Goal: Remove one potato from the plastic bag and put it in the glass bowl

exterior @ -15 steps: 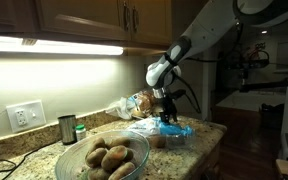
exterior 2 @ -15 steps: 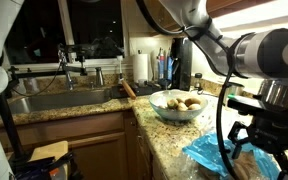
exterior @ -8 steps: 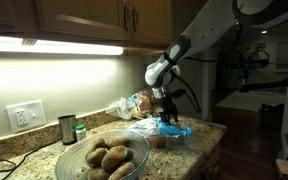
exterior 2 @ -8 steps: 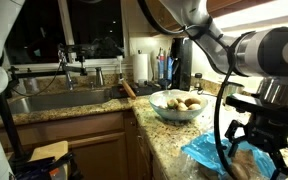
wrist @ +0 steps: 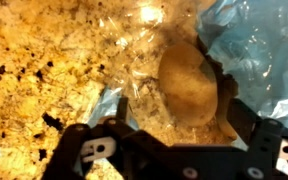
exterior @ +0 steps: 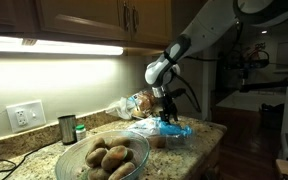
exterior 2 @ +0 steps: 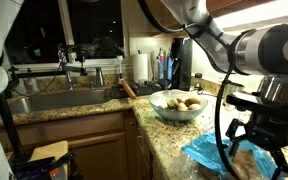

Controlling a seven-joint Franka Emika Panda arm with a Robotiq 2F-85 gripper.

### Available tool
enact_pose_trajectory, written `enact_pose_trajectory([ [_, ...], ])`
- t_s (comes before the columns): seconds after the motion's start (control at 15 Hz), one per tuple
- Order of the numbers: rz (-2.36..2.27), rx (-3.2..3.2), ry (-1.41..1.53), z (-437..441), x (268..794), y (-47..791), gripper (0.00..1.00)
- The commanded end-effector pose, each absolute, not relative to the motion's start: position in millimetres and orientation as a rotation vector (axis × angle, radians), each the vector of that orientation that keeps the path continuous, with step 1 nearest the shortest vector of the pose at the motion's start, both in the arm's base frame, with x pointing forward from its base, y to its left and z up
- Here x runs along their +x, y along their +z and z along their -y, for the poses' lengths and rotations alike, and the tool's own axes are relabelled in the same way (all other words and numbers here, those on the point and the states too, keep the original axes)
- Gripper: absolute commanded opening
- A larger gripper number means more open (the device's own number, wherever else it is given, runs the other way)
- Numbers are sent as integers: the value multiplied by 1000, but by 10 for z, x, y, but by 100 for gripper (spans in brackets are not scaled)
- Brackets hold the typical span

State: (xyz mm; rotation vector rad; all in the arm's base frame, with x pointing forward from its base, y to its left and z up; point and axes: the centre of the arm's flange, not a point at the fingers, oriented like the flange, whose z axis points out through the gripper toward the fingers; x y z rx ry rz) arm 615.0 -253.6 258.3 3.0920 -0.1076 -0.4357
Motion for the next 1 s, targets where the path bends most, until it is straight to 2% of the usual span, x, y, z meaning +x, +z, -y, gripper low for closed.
enact_pose_trajectory([
  [0.0,99,3102,-419,2535,6093,2561,100],
  [0.87,155,3091,-544,2519,5963,2420,100],
  [0.93,157,3090,-547,2522,5953,2419,89],
])
